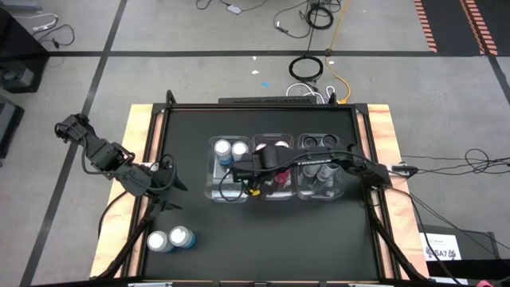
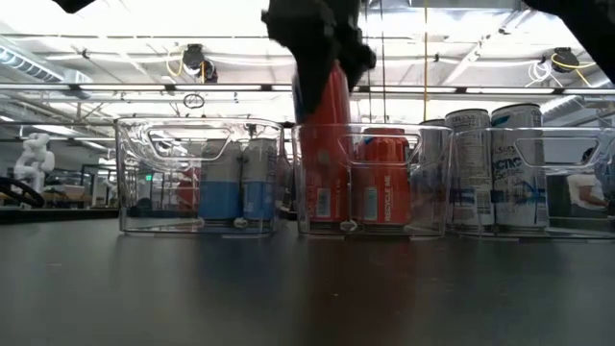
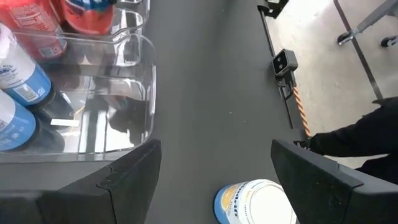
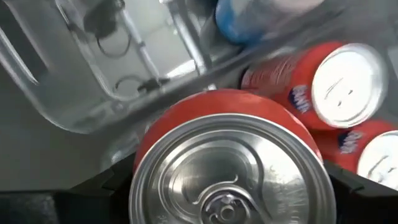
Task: Sort soda cans
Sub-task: Put the orange soda can into the center transparent bin, then put the blue-white soda can into the left transparent bin
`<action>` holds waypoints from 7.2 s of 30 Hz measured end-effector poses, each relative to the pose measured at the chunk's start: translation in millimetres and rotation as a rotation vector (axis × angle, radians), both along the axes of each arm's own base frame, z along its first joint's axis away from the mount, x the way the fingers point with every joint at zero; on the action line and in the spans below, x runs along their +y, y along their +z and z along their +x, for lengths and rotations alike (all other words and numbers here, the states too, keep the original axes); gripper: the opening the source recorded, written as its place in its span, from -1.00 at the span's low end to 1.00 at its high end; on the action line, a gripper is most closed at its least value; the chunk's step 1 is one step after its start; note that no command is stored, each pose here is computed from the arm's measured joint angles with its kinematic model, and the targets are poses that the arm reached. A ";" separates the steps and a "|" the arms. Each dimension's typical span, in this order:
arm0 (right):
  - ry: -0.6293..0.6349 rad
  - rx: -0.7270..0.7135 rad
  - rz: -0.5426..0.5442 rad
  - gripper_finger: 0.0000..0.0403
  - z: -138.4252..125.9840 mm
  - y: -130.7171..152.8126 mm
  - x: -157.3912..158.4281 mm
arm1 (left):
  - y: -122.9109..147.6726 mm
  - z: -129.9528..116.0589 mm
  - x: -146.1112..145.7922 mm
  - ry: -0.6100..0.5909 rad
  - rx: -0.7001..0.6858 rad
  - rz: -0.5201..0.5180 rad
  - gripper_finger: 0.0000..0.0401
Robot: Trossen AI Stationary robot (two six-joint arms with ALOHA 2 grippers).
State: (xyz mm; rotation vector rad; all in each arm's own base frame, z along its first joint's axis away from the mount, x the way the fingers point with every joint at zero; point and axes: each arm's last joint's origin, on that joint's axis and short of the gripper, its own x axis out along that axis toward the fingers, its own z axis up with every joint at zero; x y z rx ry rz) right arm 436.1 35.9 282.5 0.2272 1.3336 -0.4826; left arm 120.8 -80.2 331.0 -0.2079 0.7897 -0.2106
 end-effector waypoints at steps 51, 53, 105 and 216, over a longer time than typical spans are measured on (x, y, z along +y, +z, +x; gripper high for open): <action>-0.105 -0.149 0.100 0.80 -34.3 -47.1 -45.5 | 0.0 0.7 0.4 0.022 -0.010 0.013 0.57; -0.107 -0.156 0.092 0.80 -33.1 -38.0 -45.8 | 0.0 0.7 0.4 0.022 -0.010 0.013 0.57; 0.277 -0.313 -0.207 -0.98 -128.8 82.5 143.4 | 2.0 12.2 -3.0 0.262 -0.059 -0.090 0.55; 0.236 -1.474 -0.189 -1.00 -342.5 -102.9 -21.2 | -53.5 93.4 -112.2 0.460 0.679 -0.010 0.55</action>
